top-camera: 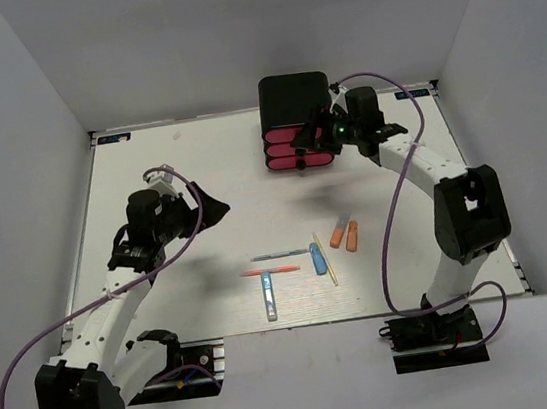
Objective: Sort the stationery into containers
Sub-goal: Open the drawer
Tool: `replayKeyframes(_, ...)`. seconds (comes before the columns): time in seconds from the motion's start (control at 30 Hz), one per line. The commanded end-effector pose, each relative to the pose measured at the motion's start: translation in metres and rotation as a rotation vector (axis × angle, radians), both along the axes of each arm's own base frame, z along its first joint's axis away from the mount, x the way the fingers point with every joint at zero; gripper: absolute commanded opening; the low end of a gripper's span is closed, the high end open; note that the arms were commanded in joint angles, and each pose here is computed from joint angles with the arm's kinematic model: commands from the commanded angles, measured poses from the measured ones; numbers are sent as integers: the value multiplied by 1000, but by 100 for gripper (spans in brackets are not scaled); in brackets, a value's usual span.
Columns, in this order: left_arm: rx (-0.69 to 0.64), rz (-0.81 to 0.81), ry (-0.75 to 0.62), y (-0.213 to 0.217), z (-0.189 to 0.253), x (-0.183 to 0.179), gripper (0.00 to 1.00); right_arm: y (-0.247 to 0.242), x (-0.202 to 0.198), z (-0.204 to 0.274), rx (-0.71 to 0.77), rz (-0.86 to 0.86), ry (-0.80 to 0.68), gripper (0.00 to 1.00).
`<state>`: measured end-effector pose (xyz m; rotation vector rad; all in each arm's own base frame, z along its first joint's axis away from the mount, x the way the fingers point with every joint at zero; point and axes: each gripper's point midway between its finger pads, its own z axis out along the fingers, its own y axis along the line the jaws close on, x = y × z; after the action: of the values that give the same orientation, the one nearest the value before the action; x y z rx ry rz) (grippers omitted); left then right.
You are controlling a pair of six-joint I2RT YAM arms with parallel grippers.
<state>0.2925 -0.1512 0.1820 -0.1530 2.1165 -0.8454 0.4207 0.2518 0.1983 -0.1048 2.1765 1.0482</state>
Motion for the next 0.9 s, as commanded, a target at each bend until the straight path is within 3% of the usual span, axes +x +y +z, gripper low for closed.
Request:
replayKeyframes(0.0,9,30,24,5,-8,-7,99,9,32,21,88,-135,-1,73)
replayKeyframes(0.1,9,43,36,7,-12,-9,99,12,47,14,69,-182,1,62)
replayKeyframes(0.23,14,52,36,8,-10,-8,99,13,66,10,60,-223,-1,57)
replayKeyframes(0.57,17,42,47,6,-12,-11,99,9,86,-6,13,-321,-12,56)
replayKeyframes(0.67,17,42,47,6,-12,-11,99,8,86,-12,8,-329,-6,42)
replayKeyframes(0.7,17,42,47,6,-12,-11,99,8,84,-13,5,-331,-8,34)
replayKeyframes(0.73,17,42,47,6,-12,-11,99,6,84,-14,2,-335,-8,20)
replayKeyframes(0.77,17,42,47,6,-12,-11,98,6,82,-14,5,-333,-8,14)
replayKeyframes(0.87,6,34,23,4,-7,-8,94,1,69,-16,-5,-323,5,10)
